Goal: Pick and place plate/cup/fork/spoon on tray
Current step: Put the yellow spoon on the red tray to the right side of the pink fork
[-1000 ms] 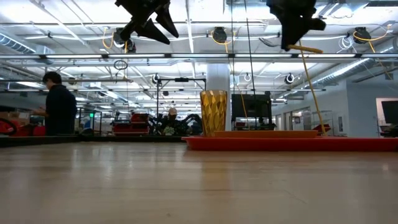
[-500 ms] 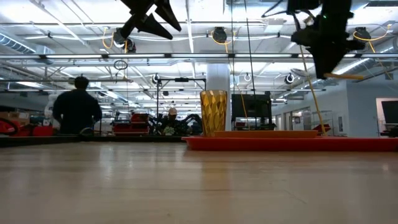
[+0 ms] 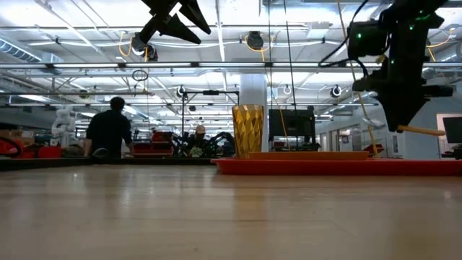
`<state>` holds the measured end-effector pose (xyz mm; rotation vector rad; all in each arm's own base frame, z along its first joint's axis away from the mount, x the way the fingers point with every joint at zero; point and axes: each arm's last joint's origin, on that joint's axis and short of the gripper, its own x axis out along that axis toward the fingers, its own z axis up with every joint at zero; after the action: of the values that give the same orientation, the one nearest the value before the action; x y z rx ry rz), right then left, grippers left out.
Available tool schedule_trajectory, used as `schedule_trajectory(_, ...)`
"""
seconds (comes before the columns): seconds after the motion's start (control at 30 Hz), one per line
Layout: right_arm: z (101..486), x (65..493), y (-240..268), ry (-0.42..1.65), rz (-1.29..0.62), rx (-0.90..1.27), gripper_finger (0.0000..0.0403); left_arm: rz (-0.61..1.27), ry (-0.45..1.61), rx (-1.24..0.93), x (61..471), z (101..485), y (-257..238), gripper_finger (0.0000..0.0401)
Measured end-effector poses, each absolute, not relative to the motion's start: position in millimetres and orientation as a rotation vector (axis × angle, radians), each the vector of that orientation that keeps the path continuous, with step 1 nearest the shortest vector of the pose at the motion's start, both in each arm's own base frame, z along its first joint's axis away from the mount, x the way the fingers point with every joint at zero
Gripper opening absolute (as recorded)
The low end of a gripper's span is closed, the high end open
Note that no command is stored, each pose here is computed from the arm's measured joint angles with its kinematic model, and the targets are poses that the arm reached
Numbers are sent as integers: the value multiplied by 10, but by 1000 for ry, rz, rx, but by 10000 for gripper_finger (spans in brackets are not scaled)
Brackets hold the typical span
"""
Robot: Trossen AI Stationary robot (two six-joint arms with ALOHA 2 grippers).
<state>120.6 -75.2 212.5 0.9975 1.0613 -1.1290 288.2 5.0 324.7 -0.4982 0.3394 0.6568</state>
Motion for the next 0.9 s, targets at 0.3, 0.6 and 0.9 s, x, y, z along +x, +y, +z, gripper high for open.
schedule_trajectory(0.3, 1929, 1059, -909, 1044, -1175, 1081, 41, 671, 321, -543, 2882, 3248, 53, 147)
schedule_trajectory(0.6, 1772, 1009, -1101, 1019, -1147, 1080, 41, 683, 307, -571, 2883, 3249, 55, 147)
schedule_trajectory(0.9, 1650, 1000, -1258, 1090, -1137, 1050, 42, 683, 303, -578, 2884, 3250, 53, 147)
